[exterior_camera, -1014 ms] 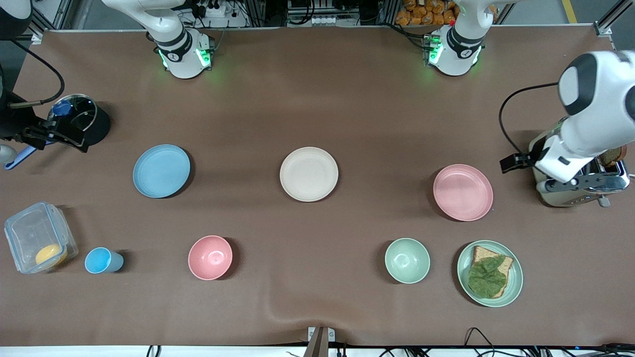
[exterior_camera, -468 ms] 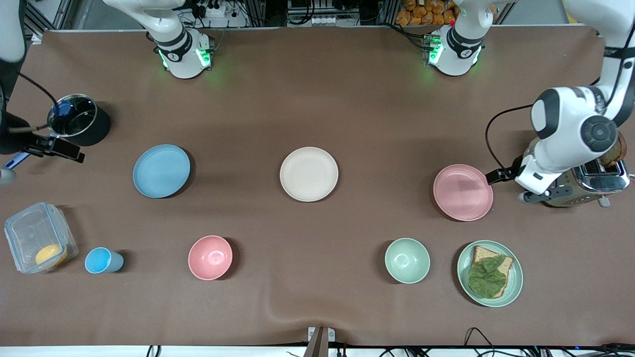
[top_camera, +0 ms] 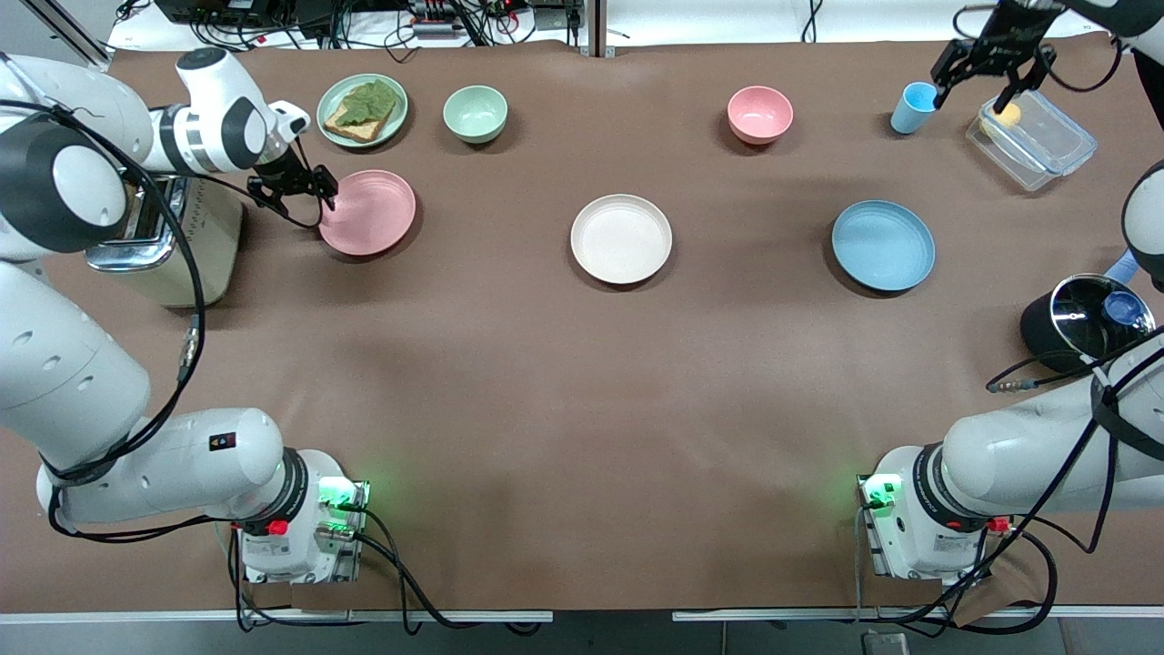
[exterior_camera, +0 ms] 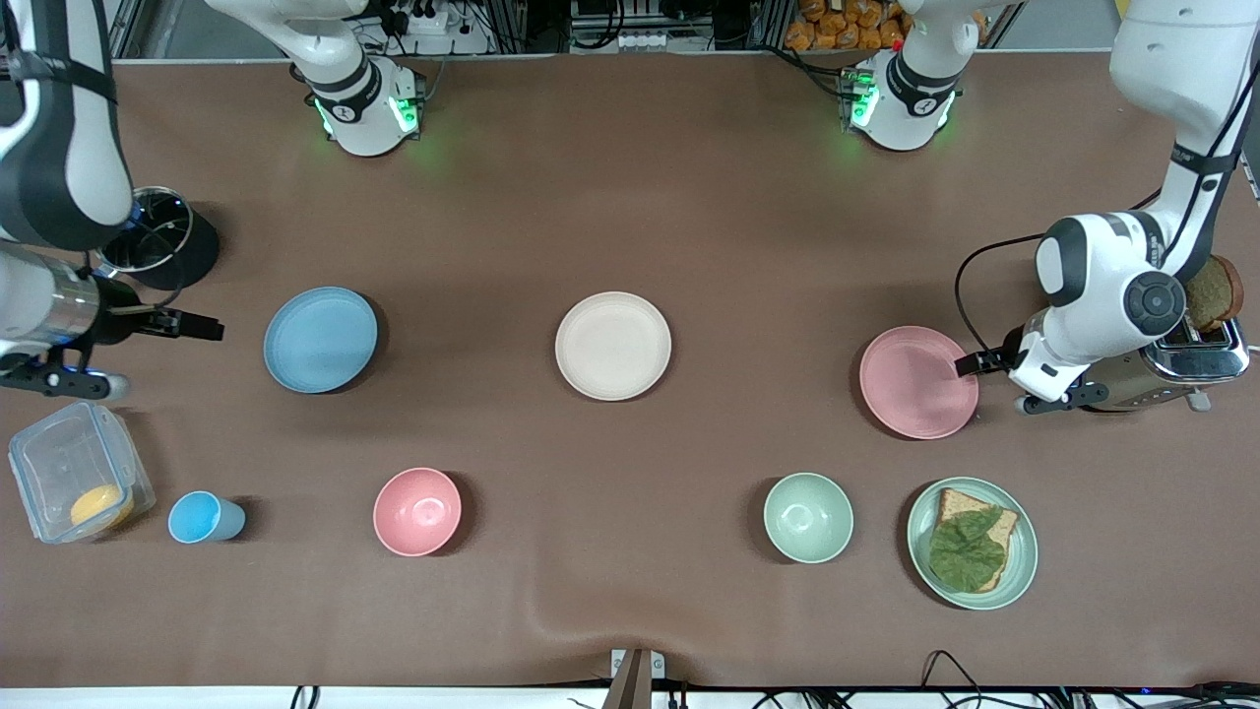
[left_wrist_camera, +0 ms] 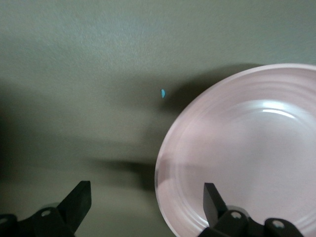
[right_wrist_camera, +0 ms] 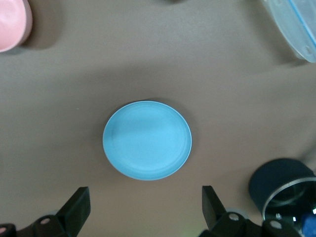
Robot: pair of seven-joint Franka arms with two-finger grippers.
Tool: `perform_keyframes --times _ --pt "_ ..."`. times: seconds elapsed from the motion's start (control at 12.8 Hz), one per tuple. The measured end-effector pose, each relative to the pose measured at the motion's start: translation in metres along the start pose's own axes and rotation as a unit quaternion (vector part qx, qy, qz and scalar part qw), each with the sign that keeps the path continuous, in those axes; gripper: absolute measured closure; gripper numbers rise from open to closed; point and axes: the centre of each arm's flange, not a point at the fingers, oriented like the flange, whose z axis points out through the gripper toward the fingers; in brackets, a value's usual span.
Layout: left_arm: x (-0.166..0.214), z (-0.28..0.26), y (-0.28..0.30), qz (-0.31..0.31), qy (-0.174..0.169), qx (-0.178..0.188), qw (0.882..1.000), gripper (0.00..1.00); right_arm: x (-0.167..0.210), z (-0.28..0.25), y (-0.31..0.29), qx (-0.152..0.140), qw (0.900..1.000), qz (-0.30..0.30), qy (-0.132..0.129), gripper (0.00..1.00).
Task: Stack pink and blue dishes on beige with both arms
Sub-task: 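Lower the left gripper to the pink plate while the right gripper reaches the blue plate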
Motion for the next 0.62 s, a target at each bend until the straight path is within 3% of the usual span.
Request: perform_keyframes --times 0.16,0.31,0.62 --pt "0.000 0.011 0.000 0.000 -0.004 -0.001 1.000 0.04 0.002 0.035 0.030 0.016 1.000 -0.022 0.006 0.00" --pt "0.001 0.018 0.001 0.000 -0.005 -0.002 1.000 0.19 -0.002 0.073 0.061 0.035 0.999 -0.038 0.014 0.00" --pt "0.001 0.023 0.002 0.001 -0.005 -0.003 1.000 0.33 -0.016 0.152 0.101 0.058 0.995 -0.068 0.032 0.00"
